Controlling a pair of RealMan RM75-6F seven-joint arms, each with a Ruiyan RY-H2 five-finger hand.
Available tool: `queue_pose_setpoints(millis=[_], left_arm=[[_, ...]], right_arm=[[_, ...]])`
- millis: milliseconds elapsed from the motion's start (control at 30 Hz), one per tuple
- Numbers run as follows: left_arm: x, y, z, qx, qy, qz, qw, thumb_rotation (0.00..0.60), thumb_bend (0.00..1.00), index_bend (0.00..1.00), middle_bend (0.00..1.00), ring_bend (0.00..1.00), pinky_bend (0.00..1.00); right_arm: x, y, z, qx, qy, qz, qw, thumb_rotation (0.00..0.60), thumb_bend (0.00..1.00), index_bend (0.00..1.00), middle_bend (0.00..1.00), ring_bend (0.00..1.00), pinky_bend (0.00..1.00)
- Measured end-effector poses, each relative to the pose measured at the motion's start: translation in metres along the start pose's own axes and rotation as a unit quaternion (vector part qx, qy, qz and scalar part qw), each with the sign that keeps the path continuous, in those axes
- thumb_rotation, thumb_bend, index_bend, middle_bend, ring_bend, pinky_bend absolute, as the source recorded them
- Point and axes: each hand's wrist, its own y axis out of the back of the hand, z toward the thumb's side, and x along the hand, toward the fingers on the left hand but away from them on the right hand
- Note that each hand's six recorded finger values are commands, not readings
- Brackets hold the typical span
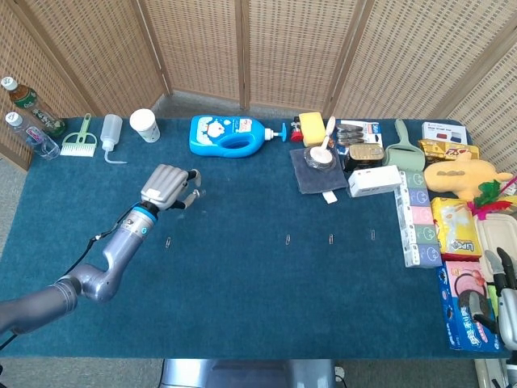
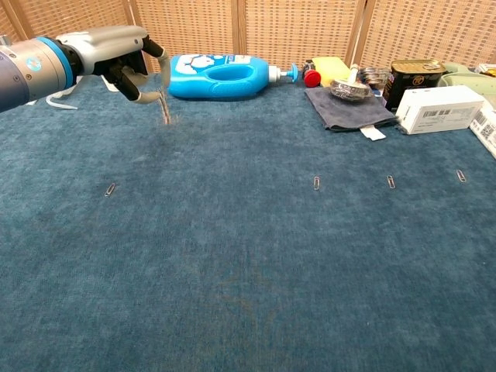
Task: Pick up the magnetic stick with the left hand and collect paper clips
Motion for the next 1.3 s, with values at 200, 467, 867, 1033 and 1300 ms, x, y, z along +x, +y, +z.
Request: queue_pose_setpoints(millis=[200,467,867,1033,1300], left_arm=[[-0.007,-0.003,-0.007,0.007,-0.003,-0.015,0.9999,0.6,0.34,0.08,0.43,0.45,0.74],[-0.033,0.005,-0.019,0.016,-0.002,-0.01,0.9998,0.6,0.34,0.09,0.39,0.38,0.65],[-0.141,0.018,-0.087,-0.003,0.083,0.049,0.9954,0.6,0.34,0.12,0.39,0.37,0.65],[-0.204,0.022,-0.109,-0.016,0.13,0.08,0.9881,0.6,0.34,0.16,0.39,0.37,0.65],[-0.304,0.02,-0.123,-0.021,0.203,0.106,0.9731,0.6,0.34,0.19,0.39,0.33,0.55]], right_arm=[[-0.002,-0.001,0.003,0.003,0.005,0.003,1.0,0.6,0.5,0.0,0.02,0.0,0.07],[-0.007,-0.001,0.006,0.006,0.013,0.002,0.9999,0.6,0.5,0.0,0.02,0.0,0.07],[-0.019,-0.011,0.015,0.016,0.034,0.019,0.9991,0.6,0.5,0.0,0.02,0.0,0.07],[-0.024,-0.016,0.025,0.023,0.053,0.024,0.998,0.6,0.5,0.0,0.02,0.0,0.07],[-0.027,-0.019,0.041,0.033,0.08,0.028,0.9959,0.6,0.5,0.0,0.02,0.0,0.07]])
